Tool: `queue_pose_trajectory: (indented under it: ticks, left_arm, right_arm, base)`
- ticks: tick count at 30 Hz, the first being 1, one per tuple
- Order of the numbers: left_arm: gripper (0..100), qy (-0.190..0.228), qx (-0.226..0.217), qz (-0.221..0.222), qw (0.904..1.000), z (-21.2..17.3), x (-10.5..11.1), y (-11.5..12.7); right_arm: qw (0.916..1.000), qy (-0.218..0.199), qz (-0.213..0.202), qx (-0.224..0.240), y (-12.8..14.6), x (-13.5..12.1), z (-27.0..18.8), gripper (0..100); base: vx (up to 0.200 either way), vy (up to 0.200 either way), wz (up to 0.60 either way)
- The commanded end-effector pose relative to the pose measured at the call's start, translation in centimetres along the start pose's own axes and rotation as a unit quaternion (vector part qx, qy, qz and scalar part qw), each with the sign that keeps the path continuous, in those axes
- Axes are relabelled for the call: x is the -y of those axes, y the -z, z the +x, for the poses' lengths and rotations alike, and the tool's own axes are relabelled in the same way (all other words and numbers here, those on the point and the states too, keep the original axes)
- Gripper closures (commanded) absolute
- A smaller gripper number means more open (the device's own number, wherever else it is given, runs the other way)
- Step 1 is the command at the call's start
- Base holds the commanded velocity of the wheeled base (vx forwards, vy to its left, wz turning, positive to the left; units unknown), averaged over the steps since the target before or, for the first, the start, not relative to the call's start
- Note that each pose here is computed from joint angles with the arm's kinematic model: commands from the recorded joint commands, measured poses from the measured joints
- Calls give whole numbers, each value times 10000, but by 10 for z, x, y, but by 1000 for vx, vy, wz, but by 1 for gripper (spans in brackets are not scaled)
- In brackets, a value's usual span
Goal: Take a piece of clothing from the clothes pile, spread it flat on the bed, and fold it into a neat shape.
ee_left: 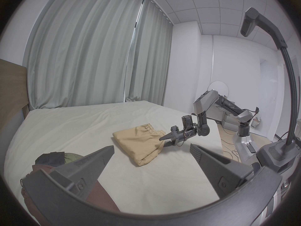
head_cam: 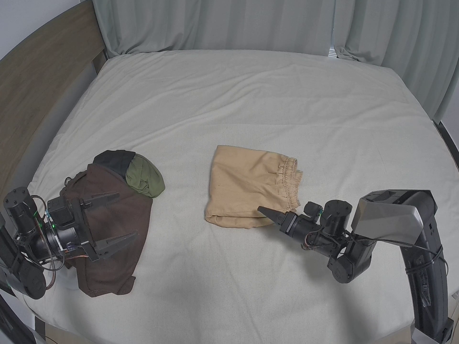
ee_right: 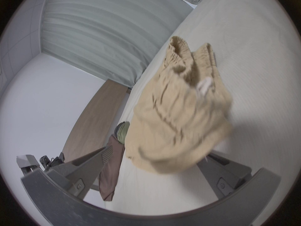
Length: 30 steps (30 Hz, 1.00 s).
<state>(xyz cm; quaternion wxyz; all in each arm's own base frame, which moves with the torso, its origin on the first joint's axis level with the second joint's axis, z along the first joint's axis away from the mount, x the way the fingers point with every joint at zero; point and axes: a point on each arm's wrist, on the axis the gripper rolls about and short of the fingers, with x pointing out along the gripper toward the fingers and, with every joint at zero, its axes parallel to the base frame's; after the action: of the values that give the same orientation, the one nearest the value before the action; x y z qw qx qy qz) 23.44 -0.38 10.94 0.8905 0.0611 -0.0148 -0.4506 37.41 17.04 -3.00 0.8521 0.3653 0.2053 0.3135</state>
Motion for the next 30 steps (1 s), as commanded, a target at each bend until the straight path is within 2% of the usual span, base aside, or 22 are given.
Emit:
queue_pose_trajectory:
  ticks: [1, 4, 8, 14, 20, 24, 26, 30]
  left_arm:
    - [0, -11, 14, 16, 10000, 0, -1, -1]
    - [0, -1, -2, -2, 10000, 0, 0, 0]
    - [0, 5, 7, 11, 10000, 0, 0, -1]
    - [0, 113, 13, -9, 9999, 0, 1, 0]
    - [0, 121, 10, -15, 9999, 0, 1, 1]
    - [0, 123, 2, -28, 9999, 0, 1, 1]
    - [0, 140, -8, -47, 9999, 1, 1, 2]
    - [0, 134, -21, -67, 9999, 0, 2, 3]
  right_arm:
    - [9990, -116, -128, -415, 17, -39, -21, 0]
    - [9977, -288, -173, -587, 25, -58, -26, 0]
    - [9965, -595, -246, -535, 20, -82, -27, 0]
    - [9933, -1077, -384, -173, -9, -104, -22, 0]
    - [9923, -1118, -416, 342, -42, -91, -9, 0]
    - [9925, -1076, -420, 408, -45, -82, -3, 0]
    - [9930, -966, -421, 536, -48, -55, 14, 0]
    - [9943, -852, -381, 512, -46, -42, 20, 0]
  base:
    - [0, 0, 0]
    - [0, 0, 0]
    - [0, 0, 0]
    - [0, 0, 0]
    - [0, 0, 0]
    - [0, 0, 0]
    - [0, 0, 0]
    - [0, 0, 0]
